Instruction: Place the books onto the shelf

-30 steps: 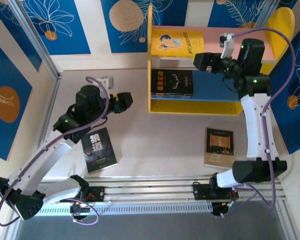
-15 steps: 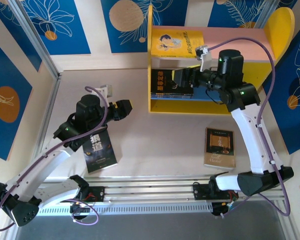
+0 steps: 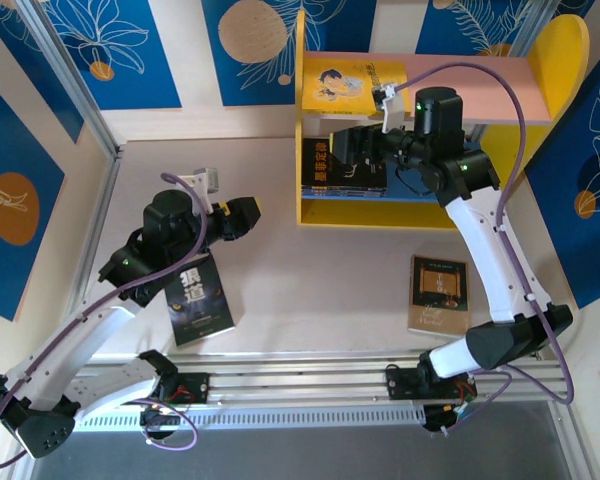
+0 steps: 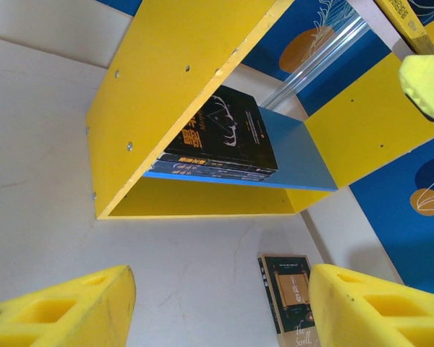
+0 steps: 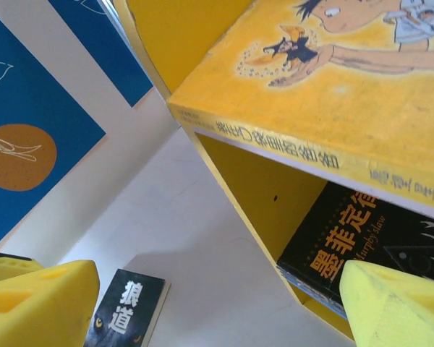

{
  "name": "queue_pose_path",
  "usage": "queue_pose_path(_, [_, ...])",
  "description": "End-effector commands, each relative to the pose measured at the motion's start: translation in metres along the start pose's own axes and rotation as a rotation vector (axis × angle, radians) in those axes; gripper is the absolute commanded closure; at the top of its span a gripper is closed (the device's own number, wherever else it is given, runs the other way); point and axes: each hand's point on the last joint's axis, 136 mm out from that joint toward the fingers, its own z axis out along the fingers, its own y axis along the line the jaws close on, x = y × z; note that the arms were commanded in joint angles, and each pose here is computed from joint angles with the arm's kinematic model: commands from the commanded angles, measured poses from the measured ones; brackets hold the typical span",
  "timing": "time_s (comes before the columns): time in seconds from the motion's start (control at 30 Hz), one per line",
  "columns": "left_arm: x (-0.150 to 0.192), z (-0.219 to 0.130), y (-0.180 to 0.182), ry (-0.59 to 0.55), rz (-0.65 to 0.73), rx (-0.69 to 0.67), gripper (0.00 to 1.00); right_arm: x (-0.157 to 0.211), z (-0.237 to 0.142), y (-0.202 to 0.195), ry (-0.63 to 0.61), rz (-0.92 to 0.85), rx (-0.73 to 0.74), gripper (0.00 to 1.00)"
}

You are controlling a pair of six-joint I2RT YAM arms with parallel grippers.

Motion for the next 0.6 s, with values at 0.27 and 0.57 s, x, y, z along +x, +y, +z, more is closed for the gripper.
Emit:
queue_pose_path(0.27, [-0.015, -0.012, -0.012, -0.042, 0.012, 0.018, 0.35, -0.021, 0.003, 0.006, -0.027, -0.022, -0.011, 0.13])
queue_pose_path(0.57, [-0.015, -0.013, -0.012, -0.045, 0.014, 0.018, 0.35, -0.024, 0.007, 0.006, -0.023, -0.023, -0.013, 0.13])
